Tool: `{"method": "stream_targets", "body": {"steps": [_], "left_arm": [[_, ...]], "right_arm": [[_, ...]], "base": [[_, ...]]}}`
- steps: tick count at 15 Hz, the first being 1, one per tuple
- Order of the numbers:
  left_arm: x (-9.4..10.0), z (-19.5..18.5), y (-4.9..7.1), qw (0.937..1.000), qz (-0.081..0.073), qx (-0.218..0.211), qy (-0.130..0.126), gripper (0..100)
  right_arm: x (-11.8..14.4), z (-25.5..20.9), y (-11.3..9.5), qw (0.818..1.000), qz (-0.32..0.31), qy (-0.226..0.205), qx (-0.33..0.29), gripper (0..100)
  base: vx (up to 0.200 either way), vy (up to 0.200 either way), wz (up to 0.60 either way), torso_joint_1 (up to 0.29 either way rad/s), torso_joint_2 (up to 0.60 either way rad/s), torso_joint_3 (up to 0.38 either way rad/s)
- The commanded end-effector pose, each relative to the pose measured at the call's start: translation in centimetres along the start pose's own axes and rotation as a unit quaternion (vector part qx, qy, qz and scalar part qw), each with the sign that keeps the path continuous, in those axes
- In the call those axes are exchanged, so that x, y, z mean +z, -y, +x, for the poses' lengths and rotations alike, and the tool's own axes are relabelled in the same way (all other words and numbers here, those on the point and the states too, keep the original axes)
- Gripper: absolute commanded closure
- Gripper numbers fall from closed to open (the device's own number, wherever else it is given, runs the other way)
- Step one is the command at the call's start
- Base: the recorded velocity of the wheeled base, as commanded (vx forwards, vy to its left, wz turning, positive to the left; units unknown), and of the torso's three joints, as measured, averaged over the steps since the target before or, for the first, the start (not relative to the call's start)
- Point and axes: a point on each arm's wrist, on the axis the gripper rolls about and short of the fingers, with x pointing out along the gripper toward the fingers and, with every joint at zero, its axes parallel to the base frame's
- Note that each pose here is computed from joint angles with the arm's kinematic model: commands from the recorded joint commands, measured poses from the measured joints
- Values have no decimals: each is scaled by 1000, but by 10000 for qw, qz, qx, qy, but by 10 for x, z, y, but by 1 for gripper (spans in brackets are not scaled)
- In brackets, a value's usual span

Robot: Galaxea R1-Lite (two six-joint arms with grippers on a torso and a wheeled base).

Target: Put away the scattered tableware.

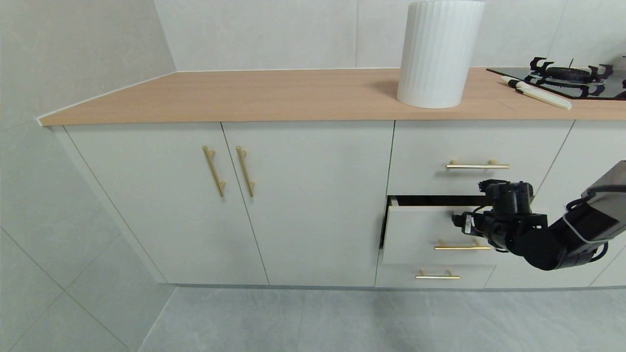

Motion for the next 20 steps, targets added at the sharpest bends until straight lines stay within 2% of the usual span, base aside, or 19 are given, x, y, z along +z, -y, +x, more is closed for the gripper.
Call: {"method": "stream_targets", "body": {"steps": [1,7,10,20], "left_arm": [[0,0,0,10000,-1,5,-10,0],[0,0,0,10000,-1,5,-10,0],[0,0,0,10000,-1,5,-10,0],[0,0,0,10000,-2,5,-2,0]], "right_arm": [[-12,11,-2,10000,-15,-18,-51,0],[-6,21,-4,9993,108,310,-201,0],[-3,30,-7,9972,232,638,-327,0],[8,33,-10,9937,486,965,-300,0]], "base": [[0,0,0,0,0,0],[0,0,0,0,0,0],[0,0,0,0,0,0],[0,0,0,0,0,0]]}}
